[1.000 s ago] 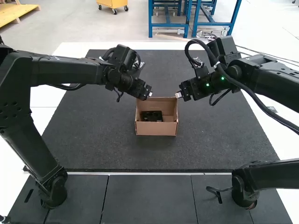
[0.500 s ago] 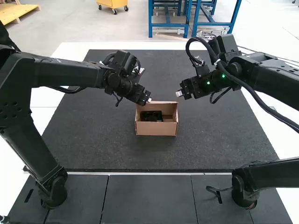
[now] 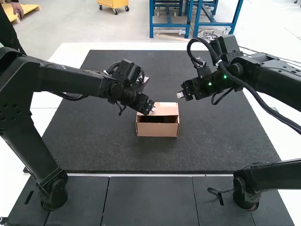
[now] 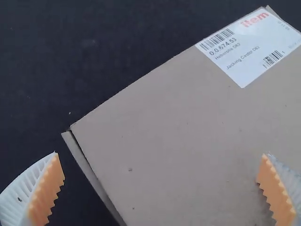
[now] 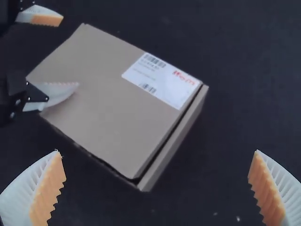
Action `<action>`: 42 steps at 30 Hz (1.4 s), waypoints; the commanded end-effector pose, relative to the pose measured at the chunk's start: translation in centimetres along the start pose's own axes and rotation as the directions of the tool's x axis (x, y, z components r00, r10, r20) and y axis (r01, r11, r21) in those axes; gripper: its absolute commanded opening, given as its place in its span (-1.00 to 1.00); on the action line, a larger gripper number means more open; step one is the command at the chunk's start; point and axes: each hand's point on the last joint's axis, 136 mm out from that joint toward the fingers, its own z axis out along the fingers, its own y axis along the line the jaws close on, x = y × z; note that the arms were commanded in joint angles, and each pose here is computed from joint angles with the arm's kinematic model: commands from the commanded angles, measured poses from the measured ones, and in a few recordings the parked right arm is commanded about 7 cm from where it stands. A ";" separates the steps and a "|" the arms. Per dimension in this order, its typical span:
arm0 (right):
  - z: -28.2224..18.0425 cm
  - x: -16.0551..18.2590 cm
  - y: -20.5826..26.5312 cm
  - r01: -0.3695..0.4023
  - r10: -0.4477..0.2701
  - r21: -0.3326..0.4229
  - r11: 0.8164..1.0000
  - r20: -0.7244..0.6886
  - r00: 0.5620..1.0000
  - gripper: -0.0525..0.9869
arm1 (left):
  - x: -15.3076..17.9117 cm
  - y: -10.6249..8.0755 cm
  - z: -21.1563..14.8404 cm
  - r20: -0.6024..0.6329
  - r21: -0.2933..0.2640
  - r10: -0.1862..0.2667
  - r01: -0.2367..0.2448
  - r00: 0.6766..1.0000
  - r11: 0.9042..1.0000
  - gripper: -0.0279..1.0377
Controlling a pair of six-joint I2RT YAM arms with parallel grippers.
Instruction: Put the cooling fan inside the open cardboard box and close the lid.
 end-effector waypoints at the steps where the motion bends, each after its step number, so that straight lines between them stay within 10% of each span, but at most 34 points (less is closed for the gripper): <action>1: -0.2 -0.5 0.0 -0.013 0.014 -0.014 1.000 0.011 1.000 0.82 | 1.5 -0.6 1.0 -0.034 0.014 0.000 0.000 0.999 1.000 0.87; 21: -0.4 -0.2 0.2 -0.018 0.018 -0.022 1.000 0.003 1.000 0.82 | 3.6 -0.4 2.1 -0.044 -0.029 0.004 -0.005 0.999 1.000 0.87; 30: -1.6 -1.1 0.1 -0.027 0.028 -0.015 1.000 0.029 0.999 0.82 | -1.3 1.3 -1.0 0.033 -0.067 -0.067 0.070 0.997 0.995 0.87; 38: -4.6 -4.3 -1.8 -0.038 0.032 0.027 0.999 0.193 0.981 0.85 | -5.5 6.9 -4.5 0.149 -0.298 -0.091 0.133 0.985 0.945 0.87; 42: -6.1 -6.1 -2.4 -0.035 0.025 0.031 0.999 0.273 0.962 0.85 | -7.3 7.5 -7.1 0.213 -0.313 -0.100 0.165 0.972 0.935 0.87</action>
